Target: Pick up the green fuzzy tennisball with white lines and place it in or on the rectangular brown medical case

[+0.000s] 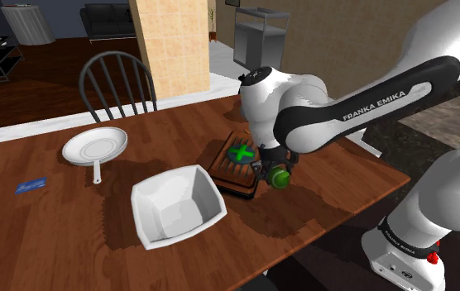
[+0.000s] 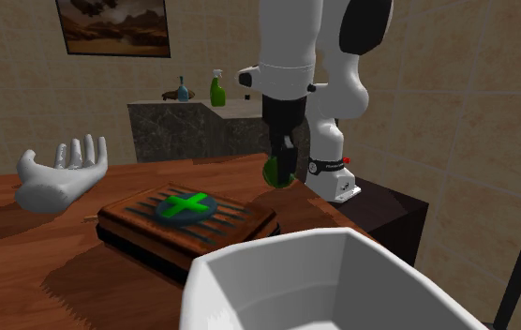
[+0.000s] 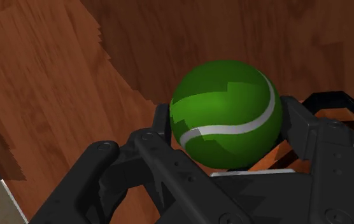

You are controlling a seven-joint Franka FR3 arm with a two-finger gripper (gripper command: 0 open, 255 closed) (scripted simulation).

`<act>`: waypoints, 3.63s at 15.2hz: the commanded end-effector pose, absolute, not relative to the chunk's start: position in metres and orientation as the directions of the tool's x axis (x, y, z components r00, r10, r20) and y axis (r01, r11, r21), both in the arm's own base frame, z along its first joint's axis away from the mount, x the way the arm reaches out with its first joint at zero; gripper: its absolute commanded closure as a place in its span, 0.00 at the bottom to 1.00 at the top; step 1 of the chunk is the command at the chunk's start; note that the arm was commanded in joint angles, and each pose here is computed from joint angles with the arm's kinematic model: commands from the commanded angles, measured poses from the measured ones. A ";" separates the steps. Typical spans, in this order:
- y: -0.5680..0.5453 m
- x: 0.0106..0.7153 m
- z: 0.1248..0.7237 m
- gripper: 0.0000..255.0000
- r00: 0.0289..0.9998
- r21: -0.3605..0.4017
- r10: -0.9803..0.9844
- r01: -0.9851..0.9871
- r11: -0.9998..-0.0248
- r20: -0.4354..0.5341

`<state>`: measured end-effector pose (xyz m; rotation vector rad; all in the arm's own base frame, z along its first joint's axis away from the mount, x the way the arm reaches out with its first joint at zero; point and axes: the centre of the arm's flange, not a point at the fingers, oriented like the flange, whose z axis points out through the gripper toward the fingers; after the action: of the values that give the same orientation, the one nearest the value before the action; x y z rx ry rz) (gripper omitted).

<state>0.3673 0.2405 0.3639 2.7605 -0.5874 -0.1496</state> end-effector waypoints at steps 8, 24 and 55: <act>0.240 0.367 0.412 1.00 0.910 0.324 -0.412 -0.379 -0.867 -0.037; 0.225 0.485 0.449 1.00 0.910 0.324 -0.412 -0.379 -0.867 -0.037; 0.217 0.554 0.375 0.00 0.910 0.324 -0.412 -0.379 -0.867 -0.037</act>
<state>0.5537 0.2171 0.3751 2.7605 -0.5871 -0.1500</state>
